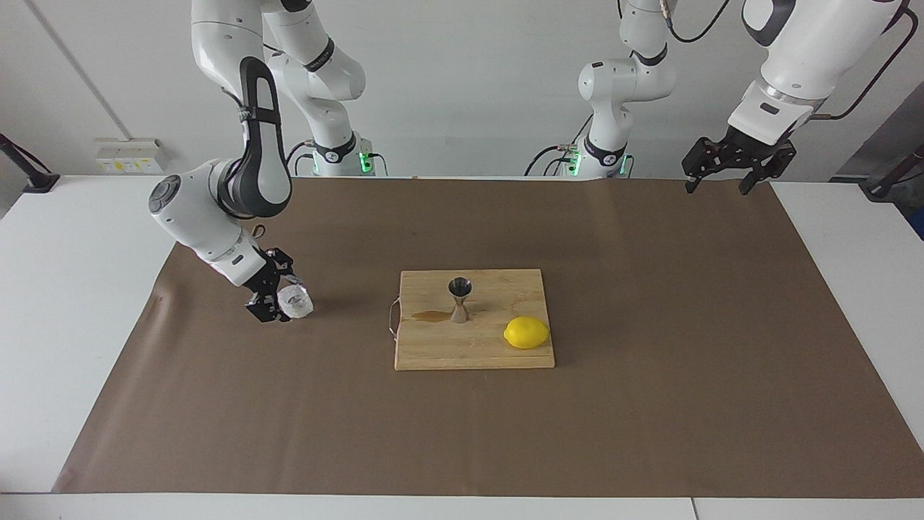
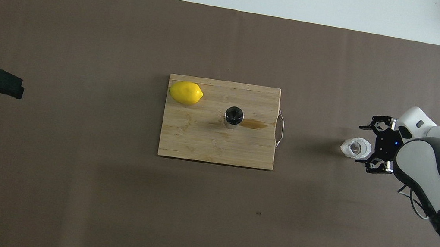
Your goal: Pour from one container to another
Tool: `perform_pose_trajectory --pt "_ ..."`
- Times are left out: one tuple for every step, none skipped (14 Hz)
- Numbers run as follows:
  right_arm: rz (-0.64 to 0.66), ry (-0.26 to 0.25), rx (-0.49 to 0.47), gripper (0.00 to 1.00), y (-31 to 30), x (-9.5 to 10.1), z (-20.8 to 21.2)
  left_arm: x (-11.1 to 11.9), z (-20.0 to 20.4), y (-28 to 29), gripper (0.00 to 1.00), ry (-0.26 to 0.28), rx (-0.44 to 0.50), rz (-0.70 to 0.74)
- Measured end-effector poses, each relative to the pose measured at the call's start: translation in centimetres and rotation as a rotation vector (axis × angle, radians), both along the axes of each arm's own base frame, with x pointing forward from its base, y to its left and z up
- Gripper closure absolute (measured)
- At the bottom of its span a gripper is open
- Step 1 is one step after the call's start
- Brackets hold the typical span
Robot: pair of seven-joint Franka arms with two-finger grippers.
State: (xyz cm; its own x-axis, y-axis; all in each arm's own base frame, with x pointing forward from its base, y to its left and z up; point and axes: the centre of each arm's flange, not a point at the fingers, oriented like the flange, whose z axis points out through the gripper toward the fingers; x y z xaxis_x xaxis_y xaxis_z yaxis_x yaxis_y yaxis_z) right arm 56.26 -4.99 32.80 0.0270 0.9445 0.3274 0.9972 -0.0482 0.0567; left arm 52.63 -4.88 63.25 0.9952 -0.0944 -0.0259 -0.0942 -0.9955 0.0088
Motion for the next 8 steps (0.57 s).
perform_pose_trajectory --pt "-0.001 -0.012 0.0 0.0 0.2 -0.1 1.3 0.0 0.0 0.0 0.0 0.0 0.0 0.0" --pt "-0.007 -0.025 0.0 0.0 0.4 -0.2 2.8 0.0 0.0 0.0 0.0 0.0 0.0 0.0" --pt "-0.022 -0.037 0.0 0.0 0.7 -0.4 4.3 0.0 0.0 0.0 0.0 0.0 0.0 0.0" --pt "-0.043 -0.049 -0.002 0.0 1.1 -0.5 5.8 0.0 0.0 0.0 0.0 0.0 0.0 0.0" --pt "-0.067 -0.054 -0.018 0.0 1.5 -0.7 7.2 0.0 0.0 0.0 0.0 0.0 0.0 0.0" --pt "-0.104 -0.05 -0.048 0.0 1.9 -0.9 8.4 0.0 0.0 0.0 0.0 0.0 0.0 0.0" --pt "-0.149 -0.038 -0.08 0.0 2.4 -1.2 9.5 0.0 0.0 0.0 0.0 0.0 0.0 0.0" --pt "-0.196 -0.022 -0.104 0.0 3.1 -1.5 10.4 0.0 0.0 0.0 0.0 0.0 0.0 0.0"
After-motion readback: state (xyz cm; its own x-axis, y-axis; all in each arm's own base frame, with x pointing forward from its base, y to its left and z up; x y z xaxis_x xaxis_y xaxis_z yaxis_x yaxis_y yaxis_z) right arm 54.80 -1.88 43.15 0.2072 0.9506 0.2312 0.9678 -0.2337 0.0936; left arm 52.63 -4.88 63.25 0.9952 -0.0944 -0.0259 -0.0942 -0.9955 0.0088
